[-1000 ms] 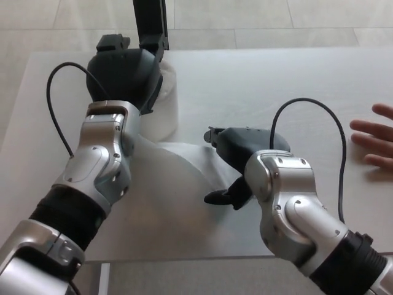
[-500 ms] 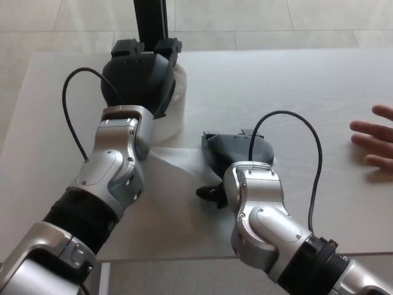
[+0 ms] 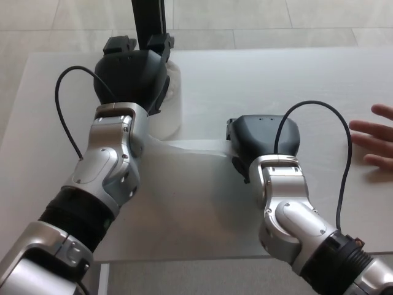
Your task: A toilet paper roll is kept in the middle of the desk infront of the robot. The robot places its left hand on the top of the toilet paper roll to hold it still and uses its right hand to tear off a piece of toilet paper from it and hands the paper to a person
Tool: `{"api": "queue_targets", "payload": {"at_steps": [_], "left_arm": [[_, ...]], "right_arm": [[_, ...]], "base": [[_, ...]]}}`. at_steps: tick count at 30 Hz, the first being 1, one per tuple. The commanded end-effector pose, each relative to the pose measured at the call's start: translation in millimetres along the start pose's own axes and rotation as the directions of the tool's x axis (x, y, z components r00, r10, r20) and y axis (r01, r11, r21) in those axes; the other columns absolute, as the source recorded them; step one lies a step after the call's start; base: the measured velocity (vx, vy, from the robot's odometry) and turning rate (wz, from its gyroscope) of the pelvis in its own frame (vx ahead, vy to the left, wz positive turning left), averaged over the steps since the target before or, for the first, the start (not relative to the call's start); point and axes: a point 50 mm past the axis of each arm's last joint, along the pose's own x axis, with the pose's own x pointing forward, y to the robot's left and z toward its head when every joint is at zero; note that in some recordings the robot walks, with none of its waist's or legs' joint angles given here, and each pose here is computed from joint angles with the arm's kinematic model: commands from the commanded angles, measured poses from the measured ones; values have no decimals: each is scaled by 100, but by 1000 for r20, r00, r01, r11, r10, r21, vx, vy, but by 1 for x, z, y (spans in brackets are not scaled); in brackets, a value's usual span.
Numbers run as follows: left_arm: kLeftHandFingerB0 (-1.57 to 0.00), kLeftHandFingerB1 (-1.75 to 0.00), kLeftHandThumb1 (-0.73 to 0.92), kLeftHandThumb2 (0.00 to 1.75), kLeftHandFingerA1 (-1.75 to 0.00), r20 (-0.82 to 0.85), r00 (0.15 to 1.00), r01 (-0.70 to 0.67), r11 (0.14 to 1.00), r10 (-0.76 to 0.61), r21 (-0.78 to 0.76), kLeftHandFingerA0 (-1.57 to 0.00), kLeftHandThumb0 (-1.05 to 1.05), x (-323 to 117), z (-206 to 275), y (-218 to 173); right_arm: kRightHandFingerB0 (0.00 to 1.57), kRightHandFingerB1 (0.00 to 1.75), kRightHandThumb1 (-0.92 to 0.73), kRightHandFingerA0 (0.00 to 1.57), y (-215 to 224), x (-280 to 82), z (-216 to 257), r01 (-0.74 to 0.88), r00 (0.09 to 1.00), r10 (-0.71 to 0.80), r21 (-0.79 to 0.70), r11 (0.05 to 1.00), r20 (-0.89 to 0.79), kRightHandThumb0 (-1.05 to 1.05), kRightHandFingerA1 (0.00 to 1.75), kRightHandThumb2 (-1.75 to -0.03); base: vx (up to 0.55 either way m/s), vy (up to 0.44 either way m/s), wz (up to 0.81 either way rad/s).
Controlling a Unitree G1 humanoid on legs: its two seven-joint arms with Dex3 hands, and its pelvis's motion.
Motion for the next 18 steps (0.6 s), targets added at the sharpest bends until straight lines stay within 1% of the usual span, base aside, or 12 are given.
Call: {"api": "queue_targets", "payload": {"at_steps": [1, 2, 3, 4, 5, 10, 11, 12, 14, 15, 17, 18], "left_arm": [[-19, -37, 78, 73, -44, -139, 986, 95, 995, -96, -11, -14, -31, -18, -36, -27], [-19, -37, 78, 71, -44, -143, 985, 94, 995, -96, -17, -14, -31, -18, -37, -28], [-14, -45, 67, 92, -51, -146, 985, 92, 996, -94, -19, -13, -36, -18, -37, -29], [-19, -37, 78, 71, -44, -150, 984, 89, 996, -92, -23, -14, -31, -20, -38, -30], [-13, -44, 68, 91, -50, -152, 984, 91, 996, -94, -25, -13, -38, -20, -38, -31], [-12, -44, 69, 91, -51, -154, 982, 107, 994, -109, -23, -11, -40, -24, -37, -34], [-17, -37, 77, 73, -47, -158, 981, 111, 994, -113, -21, -11, -33, -25, -37, -36], [-17, -37, 77, 73, -47, -159, 981, 112, 993, -114, -21, -11, -33, -25, -37, -36], [-18, -38, 76, 76, -47, -160, 980, 116, 993, -118, -22, -11, -31, -28, -38, -40], [-18, -38, 76, 76, -45, -166, 977, 127, 991, -130, -28, -12, -30, -30, -39, -43], [-18, -38, 76, 75, -46, -169, 976, 132, 991, -134, -24, -12, -31, -31, -40, -45], [-18, -38, 77, 76, -45, -178, 973, 146, 989, -148, -23, -12, -31, -33, -41, -48]], "right_arm": [[75, 158, -71, 92, -4, -7, -20, 274, 952, -306, 447, 852, -2, -25, 175, -89], [91, 115, -59, 117, -6, -8, -19, 273, 949, -314, 489, 829, 2, -30, 133, -108], [79, 146, -61, 93, -7, -8, -18, 275, 946, -323, 516, 812, 5, -21, 175, -99], [95, 121, -57, 121, -8, -10, -15, 275, 941, -338, 557, 784, 11, -29, 138, -110], [81, 150, -57, 95, -9, -11, -14, 278, 935, -355, 587, 760, 17, -20, 175, -108], [82, 158, -51, 98, -15, -15, -2, 267, 920, -391, 750, 605, -12, -20, 175, -123], [83, 158, -49, 100, -18, -16, 2, 270, 913, -407, 783, 561, -23, -19, 175, -125], [83, 158, -49, 100, -18, -17, 3, 271, 911, -412, 791, 549, -25, -19, 175, -125], [84, 155, -48, 103, -24, -18, 9, 271, 910, -408, 854, 444, -76, -18, 175, -133], [87, 156, -41, 102, -34, -19, 14, 293, 895, -422, 904, 310, -146, -19, 175, -142], [86, 163, -37, 102, -39, -19, 16, 304, 886, -429, 919, 251, -176, -21, 175, -140], [92, 158, -38, 107, -49, -19, 19, 302, 877, -422, 947, 108, -232, -23, 175, -147]], "base": [[0, 0, 0], [0, 0, 0], [0, 0, 0], [0, 0, 0], [0, 0, 0], [0, 0, 0], [0, 0, 0], [0, 0, 0], [0, 0, 0], [0, 0, 0], [0, 0, 0], [0, 0, 0]]}}
